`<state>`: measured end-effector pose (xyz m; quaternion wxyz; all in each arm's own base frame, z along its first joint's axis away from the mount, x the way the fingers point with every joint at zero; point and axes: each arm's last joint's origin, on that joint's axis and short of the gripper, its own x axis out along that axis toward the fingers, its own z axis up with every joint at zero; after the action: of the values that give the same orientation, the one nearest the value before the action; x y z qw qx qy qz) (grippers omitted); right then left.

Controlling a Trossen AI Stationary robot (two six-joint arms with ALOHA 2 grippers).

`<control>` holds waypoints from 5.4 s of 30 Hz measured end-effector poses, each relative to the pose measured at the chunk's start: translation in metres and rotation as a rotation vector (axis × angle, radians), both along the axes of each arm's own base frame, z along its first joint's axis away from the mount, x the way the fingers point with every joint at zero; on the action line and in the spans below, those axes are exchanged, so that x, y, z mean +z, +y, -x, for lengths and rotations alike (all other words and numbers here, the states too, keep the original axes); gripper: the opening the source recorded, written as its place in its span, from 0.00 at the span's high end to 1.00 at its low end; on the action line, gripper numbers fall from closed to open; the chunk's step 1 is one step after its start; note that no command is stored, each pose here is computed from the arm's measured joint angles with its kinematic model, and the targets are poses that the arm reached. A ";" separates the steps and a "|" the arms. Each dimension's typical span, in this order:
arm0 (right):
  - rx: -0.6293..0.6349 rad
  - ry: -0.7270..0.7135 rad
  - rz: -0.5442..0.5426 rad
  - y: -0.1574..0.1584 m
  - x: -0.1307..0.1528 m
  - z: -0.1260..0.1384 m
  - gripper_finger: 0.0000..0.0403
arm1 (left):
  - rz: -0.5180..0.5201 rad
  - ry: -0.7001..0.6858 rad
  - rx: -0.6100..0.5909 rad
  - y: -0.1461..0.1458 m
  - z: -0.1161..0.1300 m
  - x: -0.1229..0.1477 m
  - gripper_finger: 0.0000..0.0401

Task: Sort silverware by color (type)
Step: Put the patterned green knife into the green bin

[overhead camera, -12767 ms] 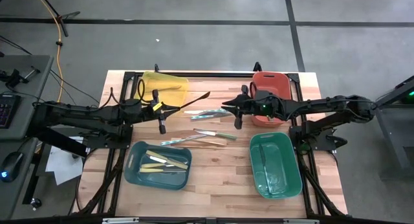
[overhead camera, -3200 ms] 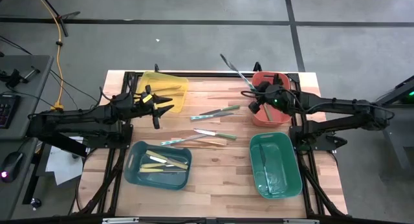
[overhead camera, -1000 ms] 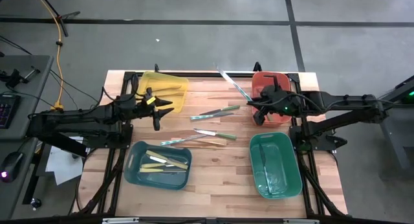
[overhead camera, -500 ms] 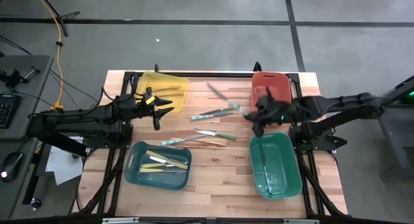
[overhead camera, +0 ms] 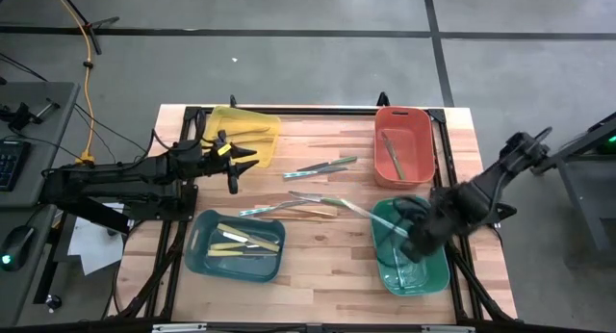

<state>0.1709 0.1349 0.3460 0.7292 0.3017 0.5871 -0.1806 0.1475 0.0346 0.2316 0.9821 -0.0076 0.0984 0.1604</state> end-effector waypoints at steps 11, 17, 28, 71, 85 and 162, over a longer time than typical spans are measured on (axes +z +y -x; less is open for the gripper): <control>-0.153 0.182 -0.096 0.046 -0.003 0.039 0.93 | 0.027 0.039 0.004 0.000 0.001 -0.004 0.70; -0.218 0.225 -0.065 0.050 -0.004 0.054 0.93 | 0.026 0.038 0.004 0.000 0.001 -0.004 0.70; -0.225 0.321 -0.008 0.065 -0.061 0.036 0.93 | 0.048 0.030 0.009 0.000 0.001 -0.004 0.70; -0.178 0.331 -0.127 0.057 -0.159 0.034 0.72 | 0.048 0.023 0.009 0.000 0.001 -0.004 0.70; -0.155 -0.129 0.159 0.038 -0.042 0.018 0.72 | 0.048 0.023 0.010 0.000 0.001 -0.004 0.70; 0.249 -1.136 0.798 -0.180 -0.130 -0.099 0.72 | 0.073 0.276 -0.108 0.029 -0.121 -0.086 0.70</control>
<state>0.2698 -0.0448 0.2164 0.9931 -0.0107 0.0346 -0.1117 0.2682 0.0640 0.1460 0.9656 -0.0158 0.2384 0.1030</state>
